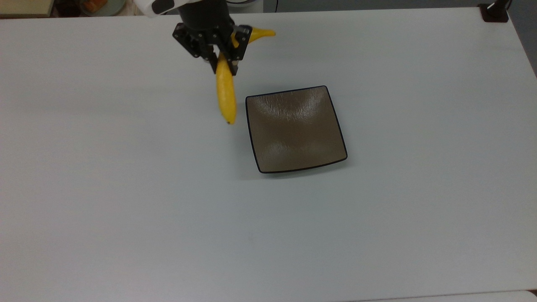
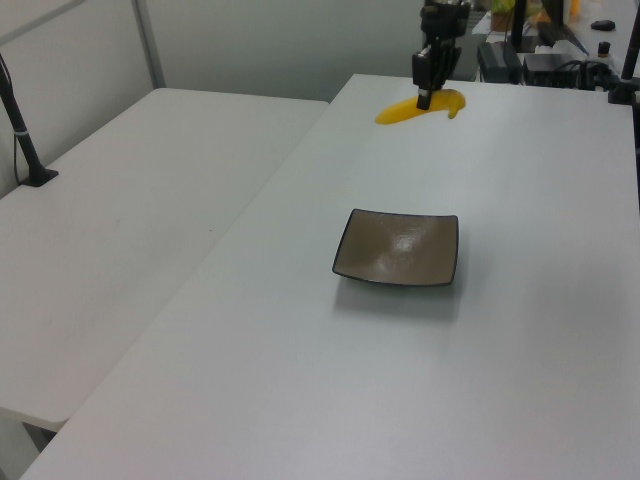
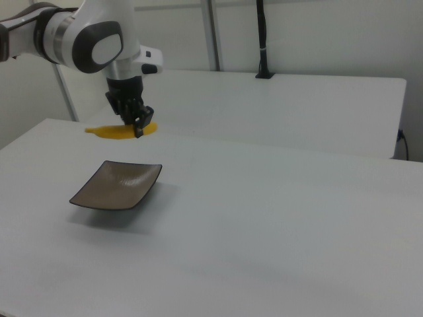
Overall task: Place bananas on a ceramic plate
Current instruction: 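Lift the banana and carry it over the brown square plate, then lower the banana onto the plate and open the gripper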
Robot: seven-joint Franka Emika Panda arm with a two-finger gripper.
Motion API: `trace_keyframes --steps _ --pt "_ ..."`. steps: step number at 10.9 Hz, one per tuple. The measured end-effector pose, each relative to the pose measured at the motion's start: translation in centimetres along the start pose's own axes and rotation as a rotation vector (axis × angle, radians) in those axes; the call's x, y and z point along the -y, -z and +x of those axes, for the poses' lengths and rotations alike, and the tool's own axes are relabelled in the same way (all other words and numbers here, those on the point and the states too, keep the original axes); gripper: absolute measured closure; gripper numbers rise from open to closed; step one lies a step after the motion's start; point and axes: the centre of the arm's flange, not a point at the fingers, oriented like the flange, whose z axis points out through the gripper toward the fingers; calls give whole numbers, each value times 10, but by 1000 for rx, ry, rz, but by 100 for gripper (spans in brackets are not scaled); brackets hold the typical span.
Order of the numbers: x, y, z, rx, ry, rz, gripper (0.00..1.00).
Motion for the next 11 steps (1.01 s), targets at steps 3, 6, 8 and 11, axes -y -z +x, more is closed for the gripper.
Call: trace_keyframes --steps 3,6,8,11 --pt "-4 -12 -33 61 52 110 68" --pt "-16 -52 -39 38 20 174 68" --pt "-27 -83 -41 -37 -57 235 68" --pt "-35 -117 -47 -161 -101 295 68"
